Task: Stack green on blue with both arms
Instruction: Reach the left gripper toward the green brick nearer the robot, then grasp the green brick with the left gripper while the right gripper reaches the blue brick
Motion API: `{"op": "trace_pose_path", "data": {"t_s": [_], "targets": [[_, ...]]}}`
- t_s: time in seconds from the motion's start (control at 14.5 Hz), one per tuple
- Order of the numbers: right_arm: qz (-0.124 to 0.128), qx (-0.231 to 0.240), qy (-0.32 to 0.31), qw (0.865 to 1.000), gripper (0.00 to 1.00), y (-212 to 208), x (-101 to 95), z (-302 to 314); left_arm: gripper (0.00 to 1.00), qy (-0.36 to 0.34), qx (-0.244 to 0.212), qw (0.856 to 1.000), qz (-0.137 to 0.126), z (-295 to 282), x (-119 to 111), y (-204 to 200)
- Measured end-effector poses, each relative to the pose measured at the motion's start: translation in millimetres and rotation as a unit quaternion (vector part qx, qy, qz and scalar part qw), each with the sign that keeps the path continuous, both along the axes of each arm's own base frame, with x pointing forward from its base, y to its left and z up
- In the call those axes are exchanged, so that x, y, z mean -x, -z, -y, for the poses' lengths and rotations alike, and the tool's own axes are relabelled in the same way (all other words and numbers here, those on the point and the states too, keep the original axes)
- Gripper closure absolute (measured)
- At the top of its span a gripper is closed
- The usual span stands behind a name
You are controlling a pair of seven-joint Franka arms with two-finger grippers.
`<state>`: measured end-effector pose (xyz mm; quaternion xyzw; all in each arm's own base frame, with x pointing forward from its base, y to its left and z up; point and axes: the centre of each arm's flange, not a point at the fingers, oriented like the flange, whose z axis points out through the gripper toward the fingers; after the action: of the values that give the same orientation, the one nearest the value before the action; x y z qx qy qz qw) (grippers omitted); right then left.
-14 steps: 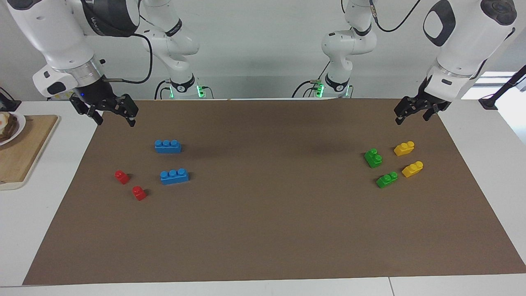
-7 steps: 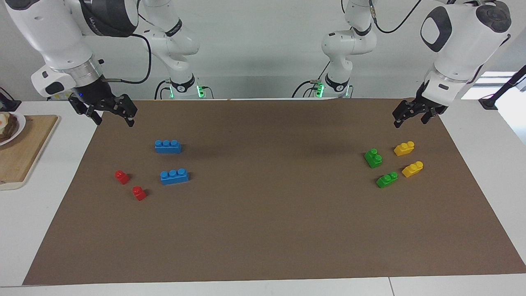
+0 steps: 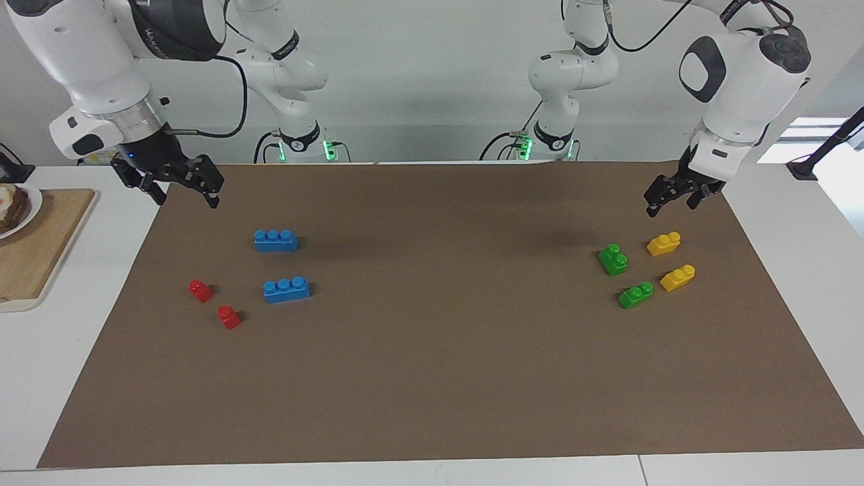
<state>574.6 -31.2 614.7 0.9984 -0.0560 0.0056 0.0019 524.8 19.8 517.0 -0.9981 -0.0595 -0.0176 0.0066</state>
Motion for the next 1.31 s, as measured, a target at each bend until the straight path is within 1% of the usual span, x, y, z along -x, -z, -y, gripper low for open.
{"op": "trace_pose_path", "data": {"t_s": [0.35,0.62,0.76,0.97,1.11,1.31], "targets": [[0.0,0.0,0.0,1.0,0.0,0.2,0.0,0.2,0.0,0.008,-0.001,1.0,0.0,8.4,3.4,32.5],[0.0,0.0,0.009,1.0,0.0,0.6,0.0,1.3,0.0,0.022,0.0,1.0,0.006,20.2,2.7,80.4],[0.0,0.0,0.022,1.0,0.0,0.6,-0.1,1.8,0.0,0.024,0.001,1.0,0.006,22.7,3.8,98.2],[0.0,-0.001,0.068,0.998,0.0,0.9,-0.1,1.0,0.0,0.024,0.002,1.0,-0.001,22.4,4.8,111.0],[0.002,-0.001,0.099,0.995,0.0,1.4,-0.8,0.9,0.0,0.024,0.002,1.0,-0.001,22.1,4.6,123.3],[0.0,-0.002,0.172,0.985,0.0,10.6,-3.5,0.6,0.0,0.022,0.003,1.0,-0.006,21.1,7.4,142.5]]}}
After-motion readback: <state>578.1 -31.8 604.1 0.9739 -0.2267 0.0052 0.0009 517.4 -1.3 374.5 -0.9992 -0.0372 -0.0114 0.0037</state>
